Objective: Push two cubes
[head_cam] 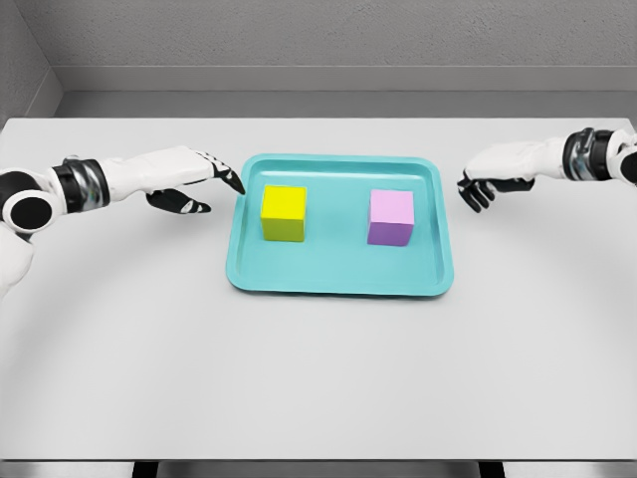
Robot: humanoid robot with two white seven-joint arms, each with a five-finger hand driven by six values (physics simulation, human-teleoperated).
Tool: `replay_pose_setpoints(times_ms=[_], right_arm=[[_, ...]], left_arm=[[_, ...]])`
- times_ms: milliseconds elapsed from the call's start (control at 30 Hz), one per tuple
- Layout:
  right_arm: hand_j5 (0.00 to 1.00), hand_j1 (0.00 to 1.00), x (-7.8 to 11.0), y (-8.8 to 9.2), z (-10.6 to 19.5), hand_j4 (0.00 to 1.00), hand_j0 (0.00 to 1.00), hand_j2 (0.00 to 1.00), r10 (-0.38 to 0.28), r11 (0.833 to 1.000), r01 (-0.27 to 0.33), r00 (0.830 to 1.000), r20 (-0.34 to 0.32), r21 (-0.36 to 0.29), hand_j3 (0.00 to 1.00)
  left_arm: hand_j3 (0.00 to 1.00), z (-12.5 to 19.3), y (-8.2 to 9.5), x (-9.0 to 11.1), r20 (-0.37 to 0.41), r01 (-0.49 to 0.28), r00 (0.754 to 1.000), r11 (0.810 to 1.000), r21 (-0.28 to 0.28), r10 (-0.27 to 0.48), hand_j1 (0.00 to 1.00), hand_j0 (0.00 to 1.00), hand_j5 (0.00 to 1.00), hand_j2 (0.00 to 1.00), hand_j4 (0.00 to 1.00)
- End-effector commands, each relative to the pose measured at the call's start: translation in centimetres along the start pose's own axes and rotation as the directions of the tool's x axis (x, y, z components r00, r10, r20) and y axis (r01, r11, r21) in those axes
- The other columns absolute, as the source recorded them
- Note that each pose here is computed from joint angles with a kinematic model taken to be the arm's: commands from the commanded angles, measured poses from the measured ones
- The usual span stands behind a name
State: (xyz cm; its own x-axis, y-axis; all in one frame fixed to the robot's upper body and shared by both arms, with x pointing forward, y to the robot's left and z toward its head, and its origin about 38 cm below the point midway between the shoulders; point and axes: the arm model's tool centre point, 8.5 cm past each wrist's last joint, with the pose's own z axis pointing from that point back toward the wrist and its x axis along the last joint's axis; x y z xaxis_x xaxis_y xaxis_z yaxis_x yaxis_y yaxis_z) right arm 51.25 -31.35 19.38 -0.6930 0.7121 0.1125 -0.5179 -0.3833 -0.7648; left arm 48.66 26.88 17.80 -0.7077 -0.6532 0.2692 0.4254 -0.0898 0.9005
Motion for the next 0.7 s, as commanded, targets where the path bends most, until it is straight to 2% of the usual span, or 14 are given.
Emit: replay_pose_setpoints(times_ms=[0,167,467,667], right_arm=[[0.13,0.13,1.0,0.2,-0.7,0.13,0.13,0.13,0.028,0.999,-0.029,0.999,0.024,0.023,0.13],[0.13,0.13,2.2,-0.7,-1.1,0.13,0.13,0.13,0.071,0.997,-0.072,0.996,0.051,0.024,0.13],[0.13,0.13,3.8,-1.4,-2.4,0.13,0.13,0.13,0.154,0.983,-0.161,0.985,0.081,0.088,0.13],[0.13,0.13,4.1,-1.3,-2.8,0.13,0.13,0.13,0.158,0.981,-0.166,0.983,0.091,0.097,0.13]], left_arm=[[0.68,0.0,-0.1,-0.1,-0.002,-0.010,1.000,1.000,0.003,0.010,0.68,0.68,0.68,0.68,0.68],[0.68,-0.8,-1.3,-0.8,-0.015,-0.060,0.998,0.998,-0.008,0.060,0.68,0.68,0.68,0.68,0.68],[0.68,-1.5,-1.1,-0.2,0.005,-0.061,0.998,0.998,-0.001,0.061,0.68,0.68,0.68,0.68,0.68],[0.68,-0.9,-0.9,-0.4,0.000,-0.057,0.998,0.998,0.003,0.057,0.68,0.68,0.68,0.68,0.68]])
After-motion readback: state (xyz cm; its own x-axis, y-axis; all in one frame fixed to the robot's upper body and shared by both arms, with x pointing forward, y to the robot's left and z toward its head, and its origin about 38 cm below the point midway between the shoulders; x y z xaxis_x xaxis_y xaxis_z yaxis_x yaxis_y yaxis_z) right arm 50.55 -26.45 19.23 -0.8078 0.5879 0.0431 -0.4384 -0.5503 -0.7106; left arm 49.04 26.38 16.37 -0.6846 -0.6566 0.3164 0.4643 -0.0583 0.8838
